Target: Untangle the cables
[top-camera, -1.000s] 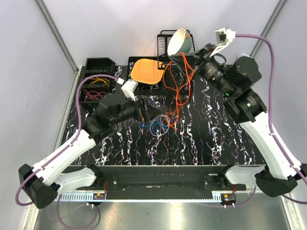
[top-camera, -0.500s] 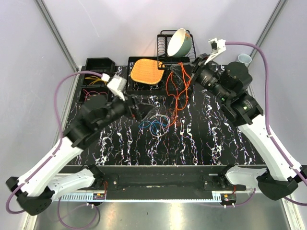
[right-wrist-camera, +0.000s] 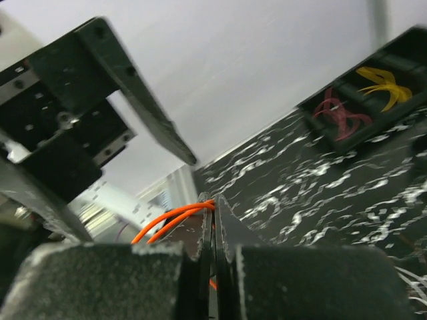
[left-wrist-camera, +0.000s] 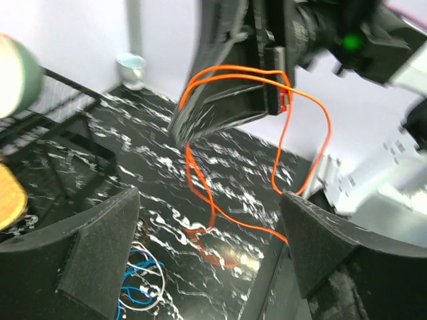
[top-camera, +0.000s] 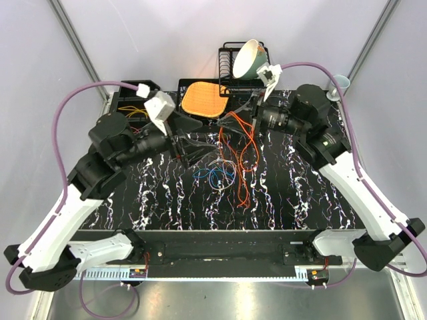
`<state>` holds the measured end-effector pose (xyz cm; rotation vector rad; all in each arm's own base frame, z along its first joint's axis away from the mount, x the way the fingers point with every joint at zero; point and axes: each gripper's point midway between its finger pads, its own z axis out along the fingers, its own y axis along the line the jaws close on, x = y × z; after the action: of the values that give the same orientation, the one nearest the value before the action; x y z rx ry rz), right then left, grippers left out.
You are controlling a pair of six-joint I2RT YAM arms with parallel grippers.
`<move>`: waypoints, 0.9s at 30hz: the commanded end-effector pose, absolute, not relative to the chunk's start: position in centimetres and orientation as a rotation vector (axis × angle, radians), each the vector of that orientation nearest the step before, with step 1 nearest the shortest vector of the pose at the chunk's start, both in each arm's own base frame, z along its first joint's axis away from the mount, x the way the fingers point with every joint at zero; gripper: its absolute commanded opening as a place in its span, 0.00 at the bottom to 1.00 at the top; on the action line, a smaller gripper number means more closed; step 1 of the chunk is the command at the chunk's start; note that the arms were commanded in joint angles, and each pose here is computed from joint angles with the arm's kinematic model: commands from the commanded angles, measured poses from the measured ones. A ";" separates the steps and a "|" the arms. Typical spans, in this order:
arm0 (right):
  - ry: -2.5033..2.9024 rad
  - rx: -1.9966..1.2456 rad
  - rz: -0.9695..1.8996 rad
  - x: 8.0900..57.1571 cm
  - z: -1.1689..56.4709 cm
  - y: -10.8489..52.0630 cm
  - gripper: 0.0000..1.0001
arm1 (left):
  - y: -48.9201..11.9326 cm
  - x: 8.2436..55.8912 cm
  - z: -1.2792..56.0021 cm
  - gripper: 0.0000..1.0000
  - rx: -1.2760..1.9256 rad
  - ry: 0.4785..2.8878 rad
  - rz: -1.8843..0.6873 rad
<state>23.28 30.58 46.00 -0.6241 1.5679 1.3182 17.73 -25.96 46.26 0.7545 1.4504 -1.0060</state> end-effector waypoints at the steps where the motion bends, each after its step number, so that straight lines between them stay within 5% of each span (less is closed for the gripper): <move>1: 1.469 -0.822 1.516 19.3 48.1 31.6 0.00 | -27.1 15.6 46.3 0.86 0.922 1.400 -1.084; 19: 1.375 -0.883 1.682 17.1 49.6 31.7 0.00 | -29.0 16.3 45.6 0.65 0.905 1.384 -1.172; 27: 1.360 -0.891 1.695 16.7 49.6 31.7 0.00 | -29.5 16.3 46.8 0.33 0.864 1.314 -1.227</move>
<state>18.08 32.07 48.31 -0.8500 1.4349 1.6737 16.83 -29.17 44.26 0.8808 1.4445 -1.1752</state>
